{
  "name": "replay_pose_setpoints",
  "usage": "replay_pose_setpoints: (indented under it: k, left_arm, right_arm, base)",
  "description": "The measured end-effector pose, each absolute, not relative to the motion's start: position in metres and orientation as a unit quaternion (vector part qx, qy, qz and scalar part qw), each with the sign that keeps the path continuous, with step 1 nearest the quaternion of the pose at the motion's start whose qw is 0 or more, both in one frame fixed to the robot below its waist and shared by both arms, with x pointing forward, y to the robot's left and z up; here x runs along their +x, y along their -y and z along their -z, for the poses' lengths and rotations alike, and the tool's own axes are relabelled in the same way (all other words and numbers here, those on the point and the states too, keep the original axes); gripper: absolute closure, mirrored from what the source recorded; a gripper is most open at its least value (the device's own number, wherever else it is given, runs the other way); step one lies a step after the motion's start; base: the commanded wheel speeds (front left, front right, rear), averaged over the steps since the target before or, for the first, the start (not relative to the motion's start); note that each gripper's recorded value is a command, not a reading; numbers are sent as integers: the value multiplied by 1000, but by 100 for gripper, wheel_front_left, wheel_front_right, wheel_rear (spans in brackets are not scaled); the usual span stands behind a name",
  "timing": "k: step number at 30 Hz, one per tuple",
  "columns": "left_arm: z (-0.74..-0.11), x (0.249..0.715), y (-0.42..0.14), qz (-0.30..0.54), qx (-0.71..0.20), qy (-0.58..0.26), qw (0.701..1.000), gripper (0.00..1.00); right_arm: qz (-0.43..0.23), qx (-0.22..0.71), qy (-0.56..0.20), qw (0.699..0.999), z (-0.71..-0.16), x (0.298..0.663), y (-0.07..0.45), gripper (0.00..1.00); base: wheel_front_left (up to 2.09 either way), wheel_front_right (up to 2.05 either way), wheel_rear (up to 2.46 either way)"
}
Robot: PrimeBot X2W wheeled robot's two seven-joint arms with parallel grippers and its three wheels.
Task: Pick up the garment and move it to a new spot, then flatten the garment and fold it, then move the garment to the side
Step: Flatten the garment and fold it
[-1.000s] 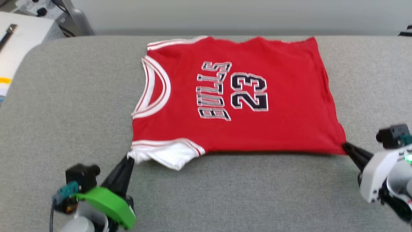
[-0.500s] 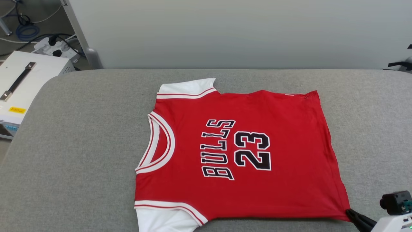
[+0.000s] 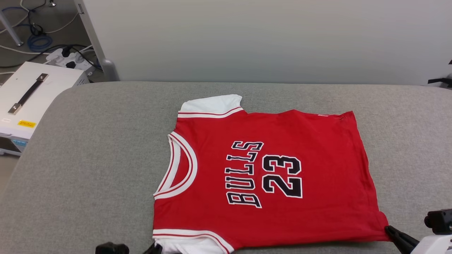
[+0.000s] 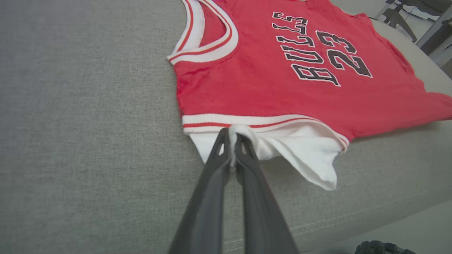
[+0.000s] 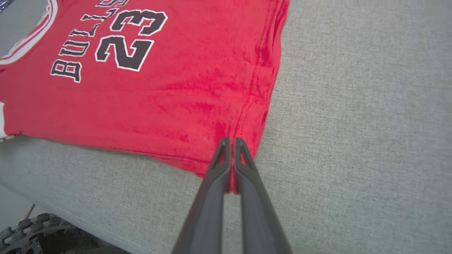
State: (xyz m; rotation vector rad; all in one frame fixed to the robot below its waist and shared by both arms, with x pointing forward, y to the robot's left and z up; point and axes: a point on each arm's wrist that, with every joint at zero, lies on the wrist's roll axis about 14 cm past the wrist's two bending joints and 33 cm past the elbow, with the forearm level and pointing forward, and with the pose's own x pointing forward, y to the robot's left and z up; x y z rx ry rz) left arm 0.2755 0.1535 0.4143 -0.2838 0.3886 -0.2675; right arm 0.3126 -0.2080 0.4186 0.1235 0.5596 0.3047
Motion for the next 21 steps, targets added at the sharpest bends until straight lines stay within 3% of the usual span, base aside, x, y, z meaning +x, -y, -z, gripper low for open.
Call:
replay_pose_setpoints:
  k: [12,21]
  left_arm:
    - [-464,368,-155,185,-75,-118,973,100]
    - [-459,427,-152,203,-51,-128,969,100]
  right_arm:
    - [-139,77,-232,960,-448,355,204,100]
    - [-130,76,-232,961,-446,395,207,100]
  base:
    - [0,0,0]
    - [0,0,0]
